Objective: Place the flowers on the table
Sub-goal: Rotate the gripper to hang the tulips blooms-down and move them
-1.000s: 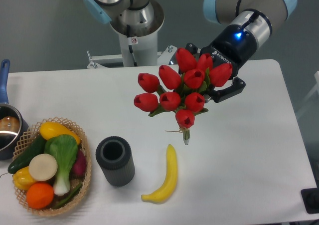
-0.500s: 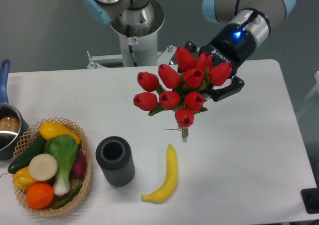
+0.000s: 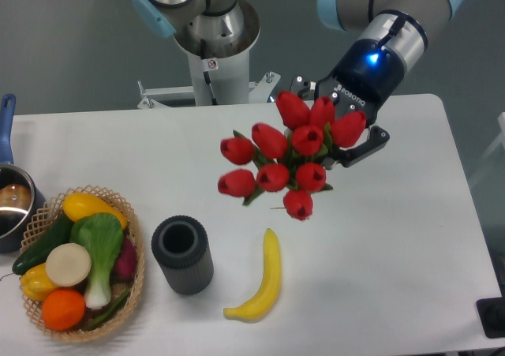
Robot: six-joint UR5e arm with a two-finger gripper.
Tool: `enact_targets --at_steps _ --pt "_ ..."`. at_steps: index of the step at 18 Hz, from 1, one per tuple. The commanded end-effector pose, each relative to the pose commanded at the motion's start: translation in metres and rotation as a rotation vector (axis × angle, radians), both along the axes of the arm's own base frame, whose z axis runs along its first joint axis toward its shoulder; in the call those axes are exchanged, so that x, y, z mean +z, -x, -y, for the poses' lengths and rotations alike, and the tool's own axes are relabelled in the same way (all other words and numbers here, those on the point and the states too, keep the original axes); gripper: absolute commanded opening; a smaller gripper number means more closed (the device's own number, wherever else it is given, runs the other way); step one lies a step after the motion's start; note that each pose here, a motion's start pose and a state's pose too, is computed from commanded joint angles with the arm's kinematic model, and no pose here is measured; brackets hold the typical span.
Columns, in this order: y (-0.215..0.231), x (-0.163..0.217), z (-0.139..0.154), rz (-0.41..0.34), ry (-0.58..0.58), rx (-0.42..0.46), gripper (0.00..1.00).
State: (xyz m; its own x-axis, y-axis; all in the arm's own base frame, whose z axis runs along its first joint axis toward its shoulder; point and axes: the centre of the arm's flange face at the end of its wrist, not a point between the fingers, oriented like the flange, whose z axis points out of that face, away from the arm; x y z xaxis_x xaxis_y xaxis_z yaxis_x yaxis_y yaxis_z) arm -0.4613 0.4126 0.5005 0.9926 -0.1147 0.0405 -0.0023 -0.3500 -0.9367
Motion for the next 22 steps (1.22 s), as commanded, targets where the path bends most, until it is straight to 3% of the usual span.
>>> enact_targets --at_steps 9,11,14,18,22 --pt "-0.011 0.008 0.039 -0.162 0.397 0.294 0.43" --pt "-0.018 -0.006 0.047 -0.15 0.457 0.316 0.43" --pt "-0.03 -0.042 0.054 -0.071 0.513 0.317 0.42" --pt "-0.031 -0.081 0.065 -0.049 0.654 0.356 0.4" --pt "-0.024 -0.124 0.066 0.005 0.725 0.345 0.4"
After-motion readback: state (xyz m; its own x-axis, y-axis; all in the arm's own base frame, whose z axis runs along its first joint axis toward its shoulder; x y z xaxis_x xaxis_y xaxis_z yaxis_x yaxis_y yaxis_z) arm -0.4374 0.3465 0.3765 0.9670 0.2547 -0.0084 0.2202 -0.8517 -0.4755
